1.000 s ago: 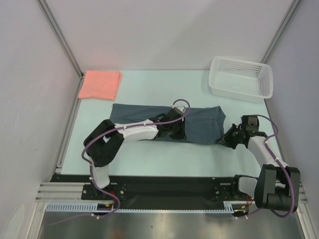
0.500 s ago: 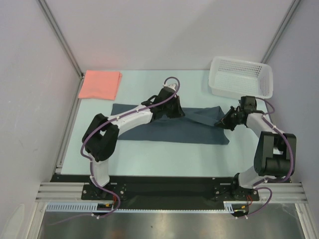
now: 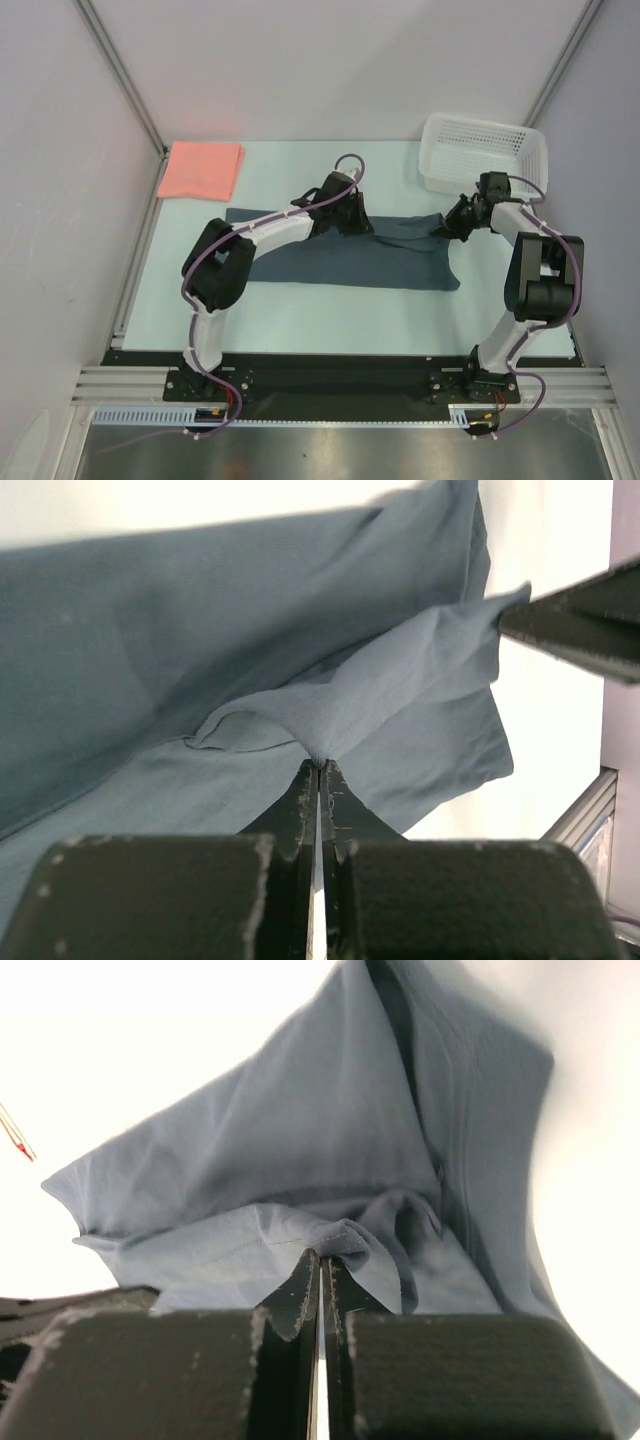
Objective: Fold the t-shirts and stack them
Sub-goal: Fold the tshirt
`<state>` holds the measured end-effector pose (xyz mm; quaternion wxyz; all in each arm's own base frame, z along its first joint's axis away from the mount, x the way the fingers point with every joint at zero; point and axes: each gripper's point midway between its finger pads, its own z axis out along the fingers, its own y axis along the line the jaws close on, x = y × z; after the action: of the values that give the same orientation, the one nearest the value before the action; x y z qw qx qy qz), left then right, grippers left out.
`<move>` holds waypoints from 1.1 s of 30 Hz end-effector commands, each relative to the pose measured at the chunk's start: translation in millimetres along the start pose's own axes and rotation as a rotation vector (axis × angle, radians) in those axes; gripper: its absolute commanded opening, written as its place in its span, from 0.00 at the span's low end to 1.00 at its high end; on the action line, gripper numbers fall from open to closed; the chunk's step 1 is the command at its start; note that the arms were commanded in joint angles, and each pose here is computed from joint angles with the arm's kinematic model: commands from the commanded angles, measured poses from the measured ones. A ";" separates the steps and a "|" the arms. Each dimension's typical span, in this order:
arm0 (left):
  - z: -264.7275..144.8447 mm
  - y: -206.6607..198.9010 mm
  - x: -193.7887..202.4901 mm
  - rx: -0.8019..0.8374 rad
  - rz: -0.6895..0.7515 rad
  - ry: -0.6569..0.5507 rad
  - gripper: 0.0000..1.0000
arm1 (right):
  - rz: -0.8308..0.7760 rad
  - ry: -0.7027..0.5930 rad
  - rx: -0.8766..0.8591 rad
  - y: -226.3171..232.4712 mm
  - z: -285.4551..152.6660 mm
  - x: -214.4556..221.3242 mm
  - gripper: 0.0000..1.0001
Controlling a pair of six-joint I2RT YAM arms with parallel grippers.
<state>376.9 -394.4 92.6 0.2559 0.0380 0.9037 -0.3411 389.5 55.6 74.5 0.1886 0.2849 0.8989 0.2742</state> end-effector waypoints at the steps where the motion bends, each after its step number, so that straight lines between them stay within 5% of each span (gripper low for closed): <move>1: -8.5 -11.7 -26.5 0.036 0.024 -0.065 0.00 | -0.063 -0.020 -0.033 20.4 1.2 -21.2 0.00; 11: -0.5 -0.3 -53.0 0.084 -0.037 -0.080 0.00 | -0.096 -0.021 -0.036 39.7 13.7 -48.4 0.00; 33: -27.4 21.3 -0.2 0.111 -0.058 0.040 0.00 | -0.108 -0.021 -0.061 41.6 -38.7 1.1 0.01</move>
<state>371.3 -365.2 61.0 0.1965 0.0222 0.9069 -0.3722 403.0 69.9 122.5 0.2154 0.2317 0.9040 0.2876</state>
